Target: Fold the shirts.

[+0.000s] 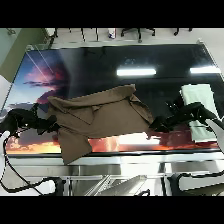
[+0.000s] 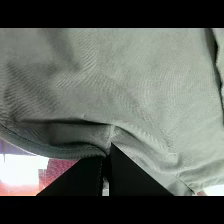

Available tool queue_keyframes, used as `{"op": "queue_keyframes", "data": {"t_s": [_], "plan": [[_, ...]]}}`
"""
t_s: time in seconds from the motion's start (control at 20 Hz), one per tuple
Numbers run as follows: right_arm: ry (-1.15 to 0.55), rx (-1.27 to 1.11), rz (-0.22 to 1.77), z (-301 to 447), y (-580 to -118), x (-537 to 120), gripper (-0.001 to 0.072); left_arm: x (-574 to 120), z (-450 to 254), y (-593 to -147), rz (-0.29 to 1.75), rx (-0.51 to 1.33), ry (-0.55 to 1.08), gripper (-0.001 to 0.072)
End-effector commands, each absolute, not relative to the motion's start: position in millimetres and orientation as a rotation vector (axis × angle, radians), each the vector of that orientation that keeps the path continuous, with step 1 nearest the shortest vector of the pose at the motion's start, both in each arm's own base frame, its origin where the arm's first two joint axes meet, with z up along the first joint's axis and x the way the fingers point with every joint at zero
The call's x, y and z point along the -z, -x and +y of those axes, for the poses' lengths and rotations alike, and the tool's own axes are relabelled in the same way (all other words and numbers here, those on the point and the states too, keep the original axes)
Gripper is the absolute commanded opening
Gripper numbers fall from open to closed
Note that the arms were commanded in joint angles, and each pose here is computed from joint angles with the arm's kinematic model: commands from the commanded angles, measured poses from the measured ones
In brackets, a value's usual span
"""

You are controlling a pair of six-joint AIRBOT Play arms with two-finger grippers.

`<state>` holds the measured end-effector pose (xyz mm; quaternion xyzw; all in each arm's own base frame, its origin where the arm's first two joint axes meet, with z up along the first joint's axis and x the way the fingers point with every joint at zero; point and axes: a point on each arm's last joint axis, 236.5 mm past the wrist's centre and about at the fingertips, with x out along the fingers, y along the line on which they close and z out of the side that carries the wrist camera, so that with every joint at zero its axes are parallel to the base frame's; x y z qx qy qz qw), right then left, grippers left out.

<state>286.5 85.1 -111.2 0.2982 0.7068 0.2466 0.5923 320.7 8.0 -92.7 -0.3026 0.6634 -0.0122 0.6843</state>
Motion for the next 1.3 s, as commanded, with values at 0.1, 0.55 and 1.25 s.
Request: {"op": "queue_keyframes", "data": {"t_s": [0.1,0.55,1.25], "plan": [[-0.662,-0.459,1.487,80.8,-334.9,122.7,0.0253,91.7,7.2,-320.8,1.489,0.031,0.679,0.0023],[-0.721,-0.633,1.327,108.5,-350.0,29.2,0.0021,-15.2,-10.9,-349.8,1.195,0.170,0.671,0.0021],[0.012,-0.451,-0.567,106.2,-143.2,-596.1,0.0021,-604.8,-68.9,-140.7,-0.373,0.215,0.042,0.0022]]}}
